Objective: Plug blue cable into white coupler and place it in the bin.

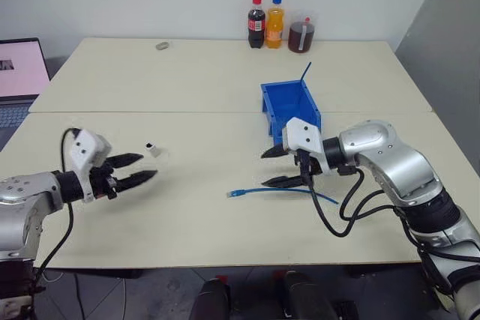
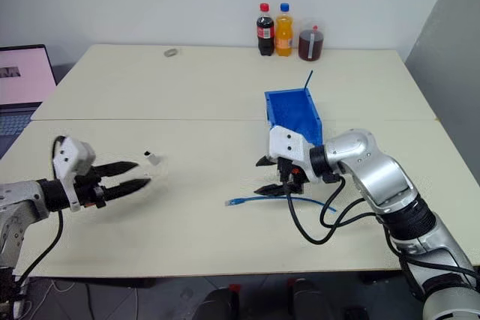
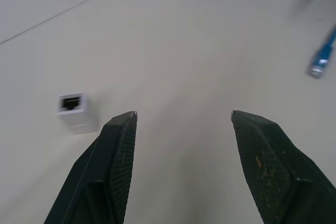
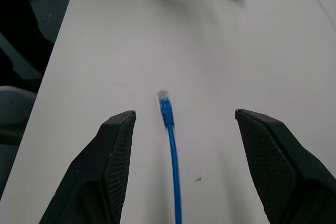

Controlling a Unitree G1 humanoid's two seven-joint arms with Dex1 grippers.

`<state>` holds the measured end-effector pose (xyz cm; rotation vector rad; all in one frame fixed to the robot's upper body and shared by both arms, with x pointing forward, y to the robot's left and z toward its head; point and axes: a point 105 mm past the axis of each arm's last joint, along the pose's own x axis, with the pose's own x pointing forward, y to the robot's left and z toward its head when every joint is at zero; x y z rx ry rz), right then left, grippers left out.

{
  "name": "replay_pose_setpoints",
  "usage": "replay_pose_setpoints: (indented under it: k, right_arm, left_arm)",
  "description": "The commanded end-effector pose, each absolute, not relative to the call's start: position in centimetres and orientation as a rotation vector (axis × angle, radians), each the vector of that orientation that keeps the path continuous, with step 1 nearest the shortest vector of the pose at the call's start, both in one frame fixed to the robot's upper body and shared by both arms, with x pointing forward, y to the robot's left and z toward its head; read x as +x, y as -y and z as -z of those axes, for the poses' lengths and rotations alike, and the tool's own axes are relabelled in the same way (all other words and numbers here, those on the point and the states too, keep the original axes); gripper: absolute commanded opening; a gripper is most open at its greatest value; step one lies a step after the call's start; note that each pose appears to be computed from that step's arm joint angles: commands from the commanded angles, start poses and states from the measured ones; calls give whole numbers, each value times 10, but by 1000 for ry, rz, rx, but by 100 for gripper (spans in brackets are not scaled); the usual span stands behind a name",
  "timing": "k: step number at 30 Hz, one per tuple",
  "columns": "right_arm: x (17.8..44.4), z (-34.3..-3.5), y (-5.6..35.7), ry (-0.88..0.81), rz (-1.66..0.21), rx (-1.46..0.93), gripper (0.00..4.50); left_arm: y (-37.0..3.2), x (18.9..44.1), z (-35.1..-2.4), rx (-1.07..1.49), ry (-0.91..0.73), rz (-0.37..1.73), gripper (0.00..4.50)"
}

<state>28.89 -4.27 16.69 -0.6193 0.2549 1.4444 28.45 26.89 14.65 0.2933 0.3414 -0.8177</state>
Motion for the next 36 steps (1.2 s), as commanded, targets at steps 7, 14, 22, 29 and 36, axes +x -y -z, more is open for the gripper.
replay_pose_setpoints:
  k: [7, 14, 22, 29, 36]
  right_arm:
    - [284, -164, 38, -279, -1408, -640, 321]
    - [281, -166, 51, -352, -1388, -621, 321]
    - [279, -169, 57, -383, -1339, -616, 321]
    - [279, -172, 58, -371, -1300, -610, 321]
    - [277, -171, 58, -379, -1288, -601, 321]
  left_arm:
    - [-201, 279, -149, 418, -382, 1129, 299]
    - [-150, 285, -149, 597, -459, 1375, 299]
    - [-143, 297, -134, 743, -562, 1431, 299]
    - [-137, 311, -121, 798, -555, 1416, 299]
    - [-124, 315, -112, 802, -546, 1431, 299]
